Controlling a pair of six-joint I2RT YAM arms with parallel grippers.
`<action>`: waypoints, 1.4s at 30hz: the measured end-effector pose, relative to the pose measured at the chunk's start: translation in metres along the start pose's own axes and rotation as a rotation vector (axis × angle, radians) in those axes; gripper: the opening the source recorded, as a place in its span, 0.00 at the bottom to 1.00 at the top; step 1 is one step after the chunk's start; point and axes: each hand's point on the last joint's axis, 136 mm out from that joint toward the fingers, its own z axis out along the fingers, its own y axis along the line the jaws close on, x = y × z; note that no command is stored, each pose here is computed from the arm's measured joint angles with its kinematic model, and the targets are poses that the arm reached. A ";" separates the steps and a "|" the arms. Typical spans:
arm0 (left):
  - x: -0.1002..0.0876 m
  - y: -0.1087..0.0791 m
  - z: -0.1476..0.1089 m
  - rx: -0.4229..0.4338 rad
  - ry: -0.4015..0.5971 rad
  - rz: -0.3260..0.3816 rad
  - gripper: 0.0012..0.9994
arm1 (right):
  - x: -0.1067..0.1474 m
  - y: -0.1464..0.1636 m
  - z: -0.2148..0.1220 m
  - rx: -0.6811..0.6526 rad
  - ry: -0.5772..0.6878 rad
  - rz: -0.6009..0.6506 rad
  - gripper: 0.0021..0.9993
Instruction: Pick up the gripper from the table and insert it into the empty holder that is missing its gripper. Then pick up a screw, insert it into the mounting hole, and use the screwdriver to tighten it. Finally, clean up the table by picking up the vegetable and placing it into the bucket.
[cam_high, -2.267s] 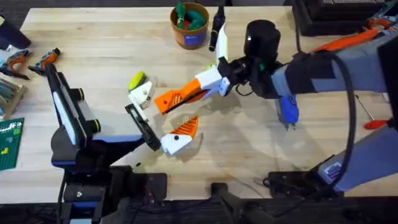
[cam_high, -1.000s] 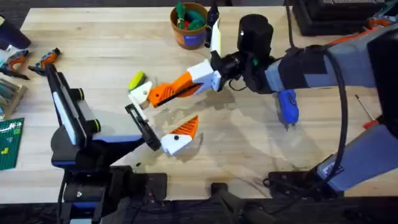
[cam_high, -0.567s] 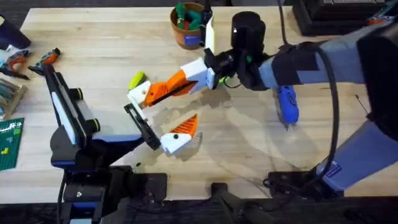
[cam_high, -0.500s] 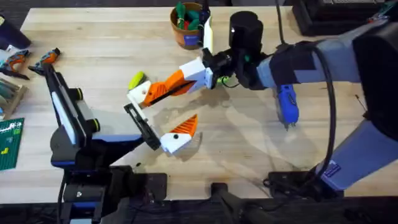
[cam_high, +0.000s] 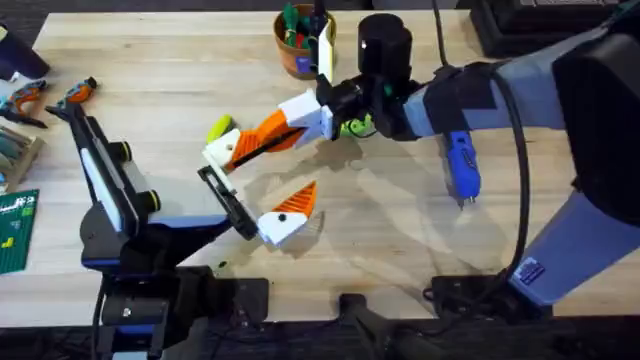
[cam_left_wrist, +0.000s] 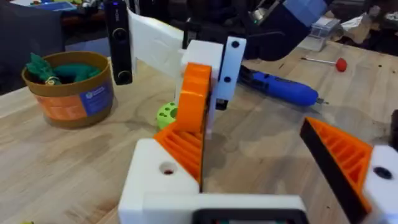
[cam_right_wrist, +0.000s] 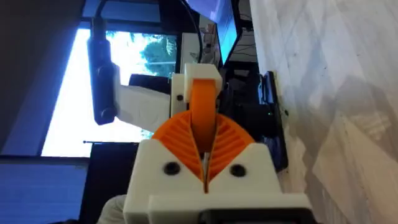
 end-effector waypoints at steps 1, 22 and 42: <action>0.000 0.000 0.000 -0.002 0.000 0.000 0.99 | -0.001 0.000 0.000 0.000 0.000 0.000 0.01; 0.000 0.002 0.000 -0.010 0.000 0.002 0.99 | -0.009 -0.001 0.005 -0.009 0.034 0.002 0.01; 0.000 -0.002 0.000 0.011 0.000 -0.002 0.99 | -0.014 0.003 0.006 -0.012 0.037 -0.023 0.79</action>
